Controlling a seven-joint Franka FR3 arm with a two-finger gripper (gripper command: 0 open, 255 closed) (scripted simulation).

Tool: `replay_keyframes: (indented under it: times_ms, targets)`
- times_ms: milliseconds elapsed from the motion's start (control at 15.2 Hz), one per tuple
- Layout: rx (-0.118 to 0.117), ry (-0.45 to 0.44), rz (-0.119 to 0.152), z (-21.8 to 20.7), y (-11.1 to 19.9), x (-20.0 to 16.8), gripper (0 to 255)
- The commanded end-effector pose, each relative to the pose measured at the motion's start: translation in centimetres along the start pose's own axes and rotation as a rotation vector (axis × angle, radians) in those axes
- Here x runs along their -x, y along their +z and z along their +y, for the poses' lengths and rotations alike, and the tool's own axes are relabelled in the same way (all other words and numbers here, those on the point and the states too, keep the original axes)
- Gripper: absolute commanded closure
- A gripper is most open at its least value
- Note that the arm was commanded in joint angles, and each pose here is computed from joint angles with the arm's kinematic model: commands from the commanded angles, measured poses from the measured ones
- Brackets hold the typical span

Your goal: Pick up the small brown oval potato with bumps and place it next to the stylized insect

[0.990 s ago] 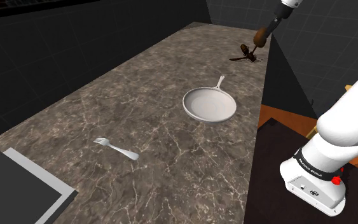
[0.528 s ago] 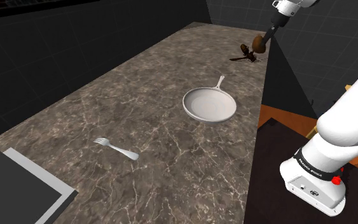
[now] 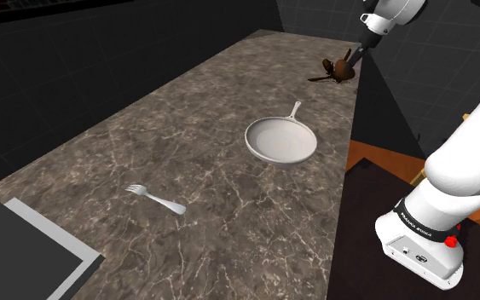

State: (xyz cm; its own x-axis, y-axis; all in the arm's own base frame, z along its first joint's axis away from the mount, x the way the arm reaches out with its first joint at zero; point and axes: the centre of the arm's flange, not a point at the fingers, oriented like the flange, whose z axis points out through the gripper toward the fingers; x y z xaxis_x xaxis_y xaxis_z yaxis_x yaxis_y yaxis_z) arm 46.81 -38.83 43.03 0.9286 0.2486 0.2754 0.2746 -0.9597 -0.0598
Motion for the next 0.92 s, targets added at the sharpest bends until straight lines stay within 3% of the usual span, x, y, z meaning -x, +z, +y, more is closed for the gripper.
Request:
replay_keyframes:
  times_ms: [0, 858]
  targets:
    - [0.0, 0.0, 0.0, 0.1, 1.0, 0.4, 255]
    - [0.0, 0.0, 0.0, 0.5, 7.6, 2.3, 255]
